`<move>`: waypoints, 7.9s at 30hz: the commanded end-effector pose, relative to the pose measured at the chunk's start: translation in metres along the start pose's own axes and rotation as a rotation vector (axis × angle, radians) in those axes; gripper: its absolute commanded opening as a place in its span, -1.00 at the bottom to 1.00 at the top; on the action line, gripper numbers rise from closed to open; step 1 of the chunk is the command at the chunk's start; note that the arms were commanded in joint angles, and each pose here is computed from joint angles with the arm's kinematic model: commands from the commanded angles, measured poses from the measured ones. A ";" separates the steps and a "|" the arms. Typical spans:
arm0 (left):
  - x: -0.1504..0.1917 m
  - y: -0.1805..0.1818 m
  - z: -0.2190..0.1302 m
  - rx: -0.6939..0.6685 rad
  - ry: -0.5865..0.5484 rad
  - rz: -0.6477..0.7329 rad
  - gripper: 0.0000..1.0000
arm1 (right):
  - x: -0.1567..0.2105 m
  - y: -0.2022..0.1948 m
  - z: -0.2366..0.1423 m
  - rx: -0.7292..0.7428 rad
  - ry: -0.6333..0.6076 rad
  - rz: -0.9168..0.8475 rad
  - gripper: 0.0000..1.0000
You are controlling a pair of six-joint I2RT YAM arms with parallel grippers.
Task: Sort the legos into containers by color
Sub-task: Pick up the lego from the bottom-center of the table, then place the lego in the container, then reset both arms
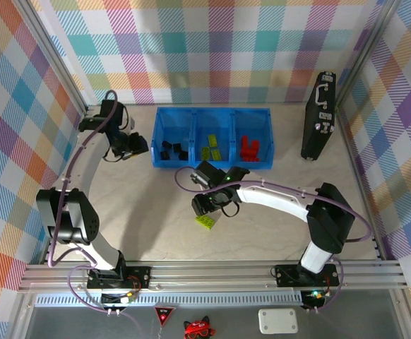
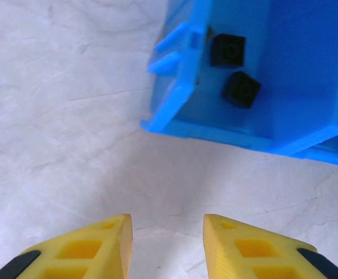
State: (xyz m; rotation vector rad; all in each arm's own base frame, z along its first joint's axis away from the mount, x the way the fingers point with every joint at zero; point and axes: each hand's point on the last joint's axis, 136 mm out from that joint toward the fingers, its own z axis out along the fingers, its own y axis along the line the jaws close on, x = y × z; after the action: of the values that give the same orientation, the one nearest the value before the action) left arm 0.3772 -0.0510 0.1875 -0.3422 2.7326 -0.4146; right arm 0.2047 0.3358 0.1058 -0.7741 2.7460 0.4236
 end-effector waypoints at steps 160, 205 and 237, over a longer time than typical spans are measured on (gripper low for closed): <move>0.013 0.038 -0.012 -0.003 -0.245 0.067 0.34 | -0.154 -0.202 -0.082 0.658 -0.318 0.197 0.86; -0.033 0.052 0.030 -0.052 -0.922 0.287 0.99 | -0.014 -0.360 -0.071 0.541 -0.887 0.267 0.98; 0.012 0.048 0.092 0.029 -0.806 0.393 0.99 | -0.009 -0.362 -0.062 0.473 -0.908 0.269 0.98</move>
State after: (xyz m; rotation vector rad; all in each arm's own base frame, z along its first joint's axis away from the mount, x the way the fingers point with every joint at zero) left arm 0.3780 -0.0189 0.0763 -0.0001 1.9956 -0.0882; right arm 0.3952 0.0220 0.0880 -0.0414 1.9704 0.0816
